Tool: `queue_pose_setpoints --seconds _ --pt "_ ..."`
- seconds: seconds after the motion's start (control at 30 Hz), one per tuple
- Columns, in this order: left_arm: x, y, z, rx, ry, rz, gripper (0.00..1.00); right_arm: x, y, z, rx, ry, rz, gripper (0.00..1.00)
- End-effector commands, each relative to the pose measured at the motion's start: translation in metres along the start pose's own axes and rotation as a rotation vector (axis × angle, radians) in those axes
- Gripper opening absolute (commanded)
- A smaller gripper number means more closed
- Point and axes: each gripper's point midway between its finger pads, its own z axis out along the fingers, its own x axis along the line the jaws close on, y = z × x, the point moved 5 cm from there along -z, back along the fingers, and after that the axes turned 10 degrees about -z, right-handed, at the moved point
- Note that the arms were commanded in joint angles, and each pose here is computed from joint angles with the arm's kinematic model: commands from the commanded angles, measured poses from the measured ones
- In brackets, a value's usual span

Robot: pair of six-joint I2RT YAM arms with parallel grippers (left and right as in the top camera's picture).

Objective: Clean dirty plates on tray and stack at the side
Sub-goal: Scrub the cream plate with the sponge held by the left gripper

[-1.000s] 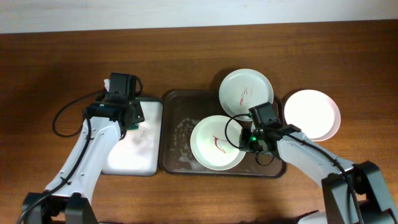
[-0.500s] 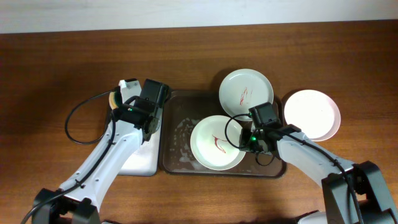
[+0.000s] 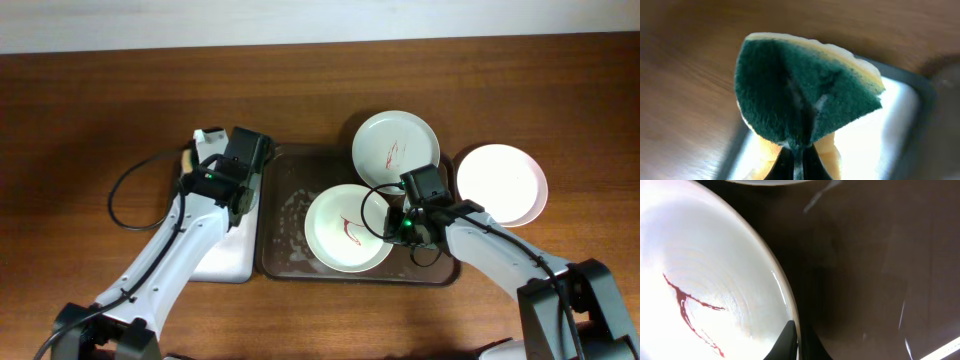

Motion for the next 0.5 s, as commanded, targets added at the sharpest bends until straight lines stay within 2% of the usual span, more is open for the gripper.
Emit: queue_pose_setpoints --seconds 0.0,0.1,0.2,0.37,0.47 --pt "-0.025 -0.031 0.007 0.234 -0.238 0.007 0.00 -0.001 -0.010 0.008 0.051 -0.001 -0.016 0.04" --pt "-0.034 -0.042 0.016 0.342 -0.351 0.094 0.00 -0.001 -0.010 0.008 0.051 -0.001 -0.016 0.04" --pt "-0.030 -0.039 0.021 0.393 -0.421 0.084 0.00 -0.001 -0.010 0.008 0.052 -0.001 -0.016 0.04" --pt "-0.060 -0.049 -0.005 0.474 -0.716 0.174 0.00 0.007 -0.010 0.007 0.057 0.063 -0.017 0.04" --pt "-0.092 -0.062 -0.029 0.466 -0.813 0.234 0.00 0.008 -0.009 0.007 0.054 0.066 -0.017 0.04"
